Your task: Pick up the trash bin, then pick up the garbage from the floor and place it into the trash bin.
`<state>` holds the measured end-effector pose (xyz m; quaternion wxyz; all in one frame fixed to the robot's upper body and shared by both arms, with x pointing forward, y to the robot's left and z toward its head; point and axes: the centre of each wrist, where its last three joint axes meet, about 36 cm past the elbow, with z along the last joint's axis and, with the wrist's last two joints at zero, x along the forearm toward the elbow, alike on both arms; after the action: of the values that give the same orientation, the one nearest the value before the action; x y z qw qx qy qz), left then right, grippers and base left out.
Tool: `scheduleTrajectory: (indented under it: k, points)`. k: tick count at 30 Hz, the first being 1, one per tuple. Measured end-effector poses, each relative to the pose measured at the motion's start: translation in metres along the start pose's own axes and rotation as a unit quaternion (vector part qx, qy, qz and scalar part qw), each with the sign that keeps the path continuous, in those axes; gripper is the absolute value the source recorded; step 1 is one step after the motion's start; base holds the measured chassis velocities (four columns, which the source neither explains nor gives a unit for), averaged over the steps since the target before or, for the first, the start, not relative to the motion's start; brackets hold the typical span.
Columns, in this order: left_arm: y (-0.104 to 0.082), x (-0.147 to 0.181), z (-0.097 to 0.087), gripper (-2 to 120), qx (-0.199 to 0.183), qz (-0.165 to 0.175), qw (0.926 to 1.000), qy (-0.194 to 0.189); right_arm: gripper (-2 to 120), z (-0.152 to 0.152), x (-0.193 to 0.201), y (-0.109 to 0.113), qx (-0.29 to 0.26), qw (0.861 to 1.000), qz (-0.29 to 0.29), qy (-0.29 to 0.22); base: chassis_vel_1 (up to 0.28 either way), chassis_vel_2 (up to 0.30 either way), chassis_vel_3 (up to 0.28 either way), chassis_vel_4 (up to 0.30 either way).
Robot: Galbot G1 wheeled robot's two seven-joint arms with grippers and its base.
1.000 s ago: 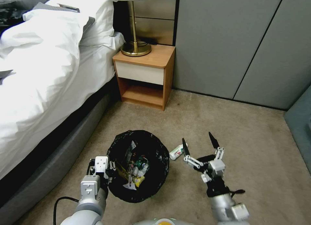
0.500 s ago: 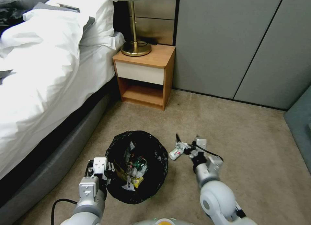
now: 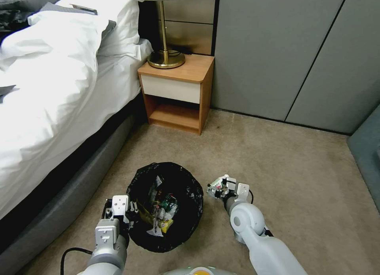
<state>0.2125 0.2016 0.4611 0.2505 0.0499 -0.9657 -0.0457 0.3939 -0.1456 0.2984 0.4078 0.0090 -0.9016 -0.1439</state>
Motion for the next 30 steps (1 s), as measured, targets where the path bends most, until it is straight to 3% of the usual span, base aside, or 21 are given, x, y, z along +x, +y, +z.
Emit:
scheduleTrajectory:
  k: [8,20,30]
  points:
    - [-0.002,0.001,0.001,1,0.0,0.002,1.0,0.001,100,0.009,-0.035,-0.008,0.007,1.0,-0.002,0.001,0.0,0.0,0.0,0.0]
    - [-0.001,0.002,0.002,1,-0.001,0.001,1.0,0.001,100,0.009,-0.059,0.008,0.013,1.0,-0.015,-0.009,0.0,0.0,0.0,0.0]
    - [0.0,0.002,0.003,1,-0.002,0.0,1.0,0.001,100,0.014,-0.097,-0.013,0.025,1.0,0.006,-0.008,0.0,0.0,0.0,0.0]
